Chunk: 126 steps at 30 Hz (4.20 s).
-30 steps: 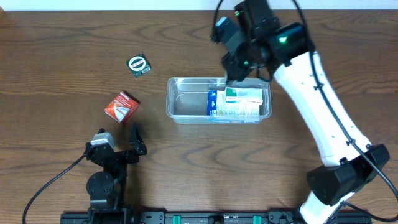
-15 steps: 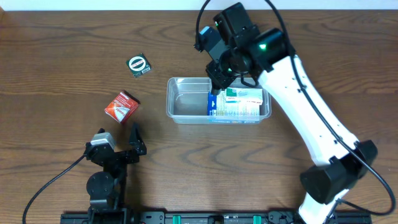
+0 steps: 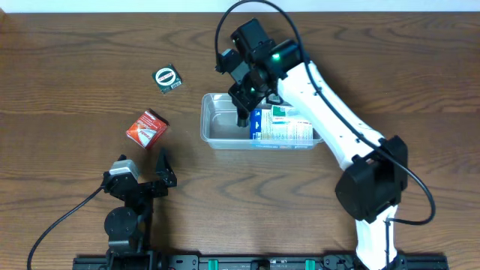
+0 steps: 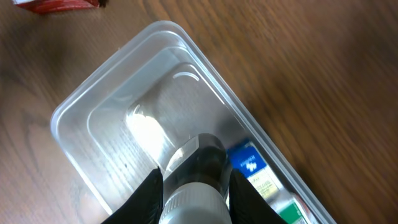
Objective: Pack container
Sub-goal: 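Carry the bottle over the container and lower it inside, then release the bottle and retract the right gripper to the side, then move the left gripper to the red Panadol box and grasp it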
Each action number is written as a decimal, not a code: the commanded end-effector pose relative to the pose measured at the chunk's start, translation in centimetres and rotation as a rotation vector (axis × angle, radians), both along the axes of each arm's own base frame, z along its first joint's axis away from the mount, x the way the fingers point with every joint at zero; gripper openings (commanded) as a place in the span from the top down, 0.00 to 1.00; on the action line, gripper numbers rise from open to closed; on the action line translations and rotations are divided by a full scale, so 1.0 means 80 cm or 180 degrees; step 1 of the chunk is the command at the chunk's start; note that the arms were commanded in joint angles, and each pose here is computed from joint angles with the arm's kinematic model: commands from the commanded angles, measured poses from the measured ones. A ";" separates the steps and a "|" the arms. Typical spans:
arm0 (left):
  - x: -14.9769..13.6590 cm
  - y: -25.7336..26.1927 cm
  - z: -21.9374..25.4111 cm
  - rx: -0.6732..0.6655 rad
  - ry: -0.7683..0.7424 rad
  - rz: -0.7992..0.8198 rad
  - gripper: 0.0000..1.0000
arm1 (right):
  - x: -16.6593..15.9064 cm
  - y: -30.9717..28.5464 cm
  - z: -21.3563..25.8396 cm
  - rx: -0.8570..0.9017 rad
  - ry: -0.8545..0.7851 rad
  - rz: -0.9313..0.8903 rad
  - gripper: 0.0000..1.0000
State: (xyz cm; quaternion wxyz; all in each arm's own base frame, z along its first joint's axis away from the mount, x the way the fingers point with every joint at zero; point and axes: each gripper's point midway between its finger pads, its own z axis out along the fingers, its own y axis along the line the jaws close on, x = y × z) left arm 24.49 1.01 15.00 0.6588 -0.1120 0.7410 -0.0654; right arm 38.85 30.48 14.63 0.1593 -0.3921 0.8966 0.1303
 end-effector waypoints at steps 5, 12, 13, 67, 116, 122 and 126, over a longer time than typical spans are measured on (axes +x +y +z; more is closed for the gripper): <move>-0.001 0.004 -0.023 0.0019 0.0170 0.0049 0.02 | 0.010 0.007 -0.036 -0.0158 0.0009 -0.0039 0.82; -0.001 0.004 -0.023 0.0019 0.0170 0.0049 0.02 | 0.021 0.004 -0.049 -0.0277 -0.0077 -0.0073 0.82; -0.001 0.004 -0.023 0.0019 0.0170 0.0049 0.02 | 0.022 0.004 -0.051 -0.0281 -0.0083 -0.0047 0.82; -0.001 0.004 -0.023 0.0019 0.0170 0.0049 0.02 | 0.036 -0.008 0.093 0.0024 -0.0900 -0.0198 0.35; 0.053 -0.009 0.024 0.0658 0.3354 -0.1305 0.02 | 0.063 -0.527 0.149 -0.0268 -0.0672 -0.4021 0.01; 0.091 0.004 -0.042 0.0756 0.3724 -0.1641 0.02 | 0.063 -0.527 0.149 -0.0268 -0.0672 -0.4021 0.01; 0.096 0.008 -0.078 0.0860 0.3912 -0.1853 0.02 | 0.063 -0.527 0.149 -0.0268 -0.0672 -0.4021 0.01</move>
